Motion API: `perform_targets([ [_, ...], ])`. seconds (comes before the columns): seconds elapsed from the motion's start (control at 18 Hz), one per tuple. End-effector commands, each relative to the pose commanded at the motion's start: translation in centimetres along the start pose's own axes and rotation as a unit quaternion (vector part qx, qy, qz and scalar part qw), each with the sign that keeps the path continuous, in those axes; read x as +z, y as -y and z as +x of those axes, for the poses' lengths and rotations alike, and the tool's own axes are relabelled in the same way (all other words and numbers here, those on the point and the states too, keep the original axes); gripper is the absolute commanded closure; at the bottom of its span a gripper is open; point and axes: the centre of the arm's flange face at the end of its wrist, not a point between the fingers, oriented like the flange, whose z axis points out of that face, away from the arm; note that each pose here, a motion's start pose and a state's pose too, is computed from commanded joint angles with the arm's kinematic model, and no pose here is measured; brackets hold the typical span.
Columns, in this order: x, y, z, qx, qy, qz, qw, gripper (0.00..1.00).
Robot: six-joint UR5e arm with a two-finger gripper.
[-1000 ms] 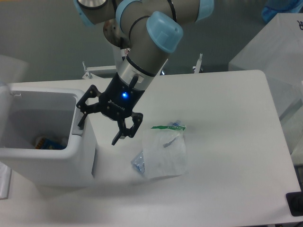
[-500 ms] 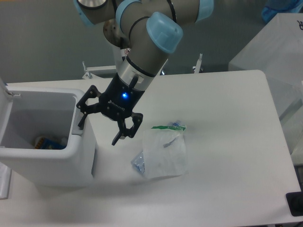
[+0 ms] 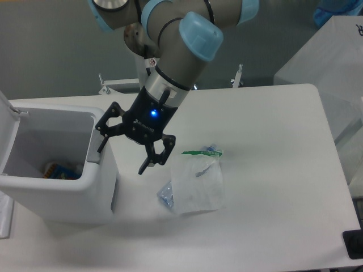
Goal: Open the trash can
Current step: 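Withdraw the gripper from the open trash can back over the bag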
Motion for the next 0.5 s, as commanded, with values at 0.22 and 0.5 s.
perform_targets([
  [0.22, -1.5, -0.3, -2.1, -0.013, 0.013, 0.009, 0.9998, 0.0],
  [0.5, -4.9, -1.2, -8.1, -0.034, 0.051, 0.029, 0.9977, 0.0],
])
